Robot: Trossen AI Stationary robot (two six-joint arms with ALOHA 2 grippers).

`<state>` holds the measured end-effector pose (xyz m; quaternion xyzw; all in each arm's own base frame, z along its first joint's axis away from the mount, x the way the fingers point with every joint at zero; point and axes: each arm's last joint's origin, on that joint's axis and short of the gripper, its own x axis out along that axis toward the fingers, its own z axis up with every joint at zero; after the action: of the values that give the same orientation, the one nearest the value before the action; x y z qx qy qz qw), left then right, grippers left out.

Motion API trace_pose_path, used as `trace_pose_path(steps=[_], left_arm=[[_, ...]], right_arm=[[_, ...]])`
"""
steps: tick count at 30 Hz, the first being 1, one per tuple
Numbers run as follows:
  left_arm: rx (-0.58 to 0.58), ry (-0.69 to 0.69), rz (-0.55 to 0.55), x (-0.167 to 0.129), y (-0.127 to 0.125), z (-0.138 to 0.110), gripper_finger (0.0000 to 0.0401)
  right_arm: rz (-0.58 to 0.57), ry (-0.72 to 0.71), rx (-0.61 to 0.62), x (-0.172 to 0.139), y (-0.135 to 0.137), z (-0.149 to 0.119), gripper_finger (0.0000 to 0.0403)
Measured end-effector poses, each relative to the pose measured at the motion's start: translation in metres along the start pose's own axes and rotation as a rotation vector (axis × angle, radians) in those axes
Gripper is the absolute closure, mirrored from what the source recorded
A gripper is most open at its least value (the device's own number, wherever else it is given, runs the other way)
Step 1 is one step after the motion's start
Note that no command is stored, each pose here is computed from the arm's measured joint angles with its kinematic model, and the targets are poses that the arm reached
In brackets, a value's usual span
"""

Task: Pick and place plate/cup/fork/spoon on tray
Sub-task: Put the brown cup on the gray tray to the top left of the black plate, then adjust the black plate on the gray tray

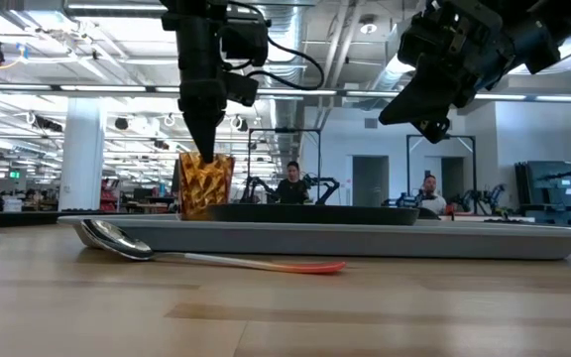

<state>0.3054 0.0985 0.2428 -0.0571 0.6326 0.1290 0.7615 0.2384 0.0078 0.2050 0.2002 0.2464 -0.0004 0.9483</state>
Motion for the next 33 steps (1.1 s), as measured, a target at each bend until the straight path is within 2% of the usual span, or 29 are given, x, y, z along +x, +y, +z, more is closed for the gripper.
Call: trace_pose_path(steps=[7,20,33], left_arm=[[-0.024,0.007,-0.007,0.0,0.0,-0.001,0.0399],[-0.023,0.019,-0.012,0.001,0.0,-0.001,0.0348],[-0.015,-0.01,-0.002,-0.009,0.001,0.004,0.0329]], right_arm=[[0.0,0.0,0.0,0.0,0.0,0.0,0.0397],[0.001,0.0,0.0,0.0,0.0,0.0,0.0397],[0.001,0.0,0.0,0.0,0.0,0.0,0.0389]])
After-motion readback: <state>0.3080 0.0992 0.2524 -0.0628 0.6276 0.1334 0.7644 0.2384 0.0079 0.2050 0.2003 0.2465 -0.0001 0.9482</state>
